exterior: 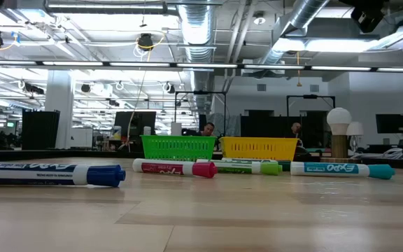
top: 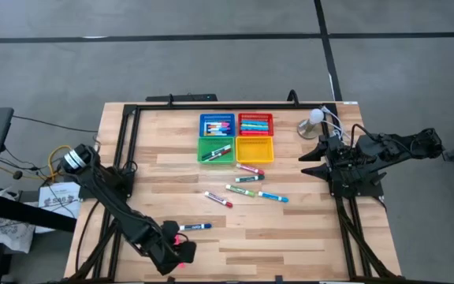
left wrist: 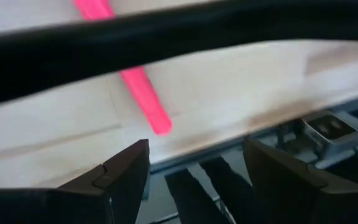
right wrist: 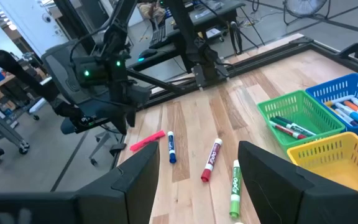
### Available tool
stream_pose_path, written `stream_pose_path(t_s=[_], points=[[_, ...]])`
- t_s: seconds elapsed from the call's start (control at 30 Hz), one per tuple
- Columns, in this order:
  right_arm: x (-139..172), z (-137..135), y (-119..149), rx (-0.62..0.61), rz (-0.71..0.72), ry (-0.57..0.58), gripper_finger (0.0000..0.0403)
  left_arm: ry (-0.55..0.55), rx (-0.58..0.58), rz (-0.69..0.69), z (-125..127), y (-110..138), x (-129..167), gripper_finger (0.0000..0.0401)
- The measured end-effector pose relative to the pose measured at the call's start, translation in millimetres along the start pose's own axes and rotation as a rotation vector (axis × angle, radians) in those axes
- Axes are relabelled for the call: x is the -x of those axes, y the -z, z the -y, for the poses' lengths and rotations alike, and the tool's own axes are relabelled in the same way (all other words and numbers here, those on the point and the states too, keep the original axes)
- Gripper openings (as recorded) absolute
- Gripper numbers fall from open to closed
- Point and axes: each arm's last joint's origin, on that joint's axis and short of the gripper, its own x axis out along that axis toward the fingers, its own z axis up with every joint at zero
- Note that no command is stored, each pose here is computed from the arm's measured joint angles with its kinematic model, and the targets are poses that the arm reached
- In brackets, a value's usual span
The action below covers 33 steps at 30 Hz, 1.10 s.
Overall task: Pick & Place Markers
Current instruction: Put the large pink highlighter into the red bin
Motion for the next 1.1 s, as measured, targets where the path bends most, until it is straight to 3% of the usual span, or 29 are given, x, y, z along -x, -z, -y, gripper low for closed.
stream_pose_path(t_s=[0.4, 1.1], points=[[0, 0, 0, 0.0, -0.001, -0.001, 0.021, -0.099, 0.096, 0.092, -1, -15, -30, 0.026], [0, -1, 1, 0.002, -0.025, -0.031, 0.021, -0.199, 0.162, 0.119, -25, -27, -44, 0.026]])
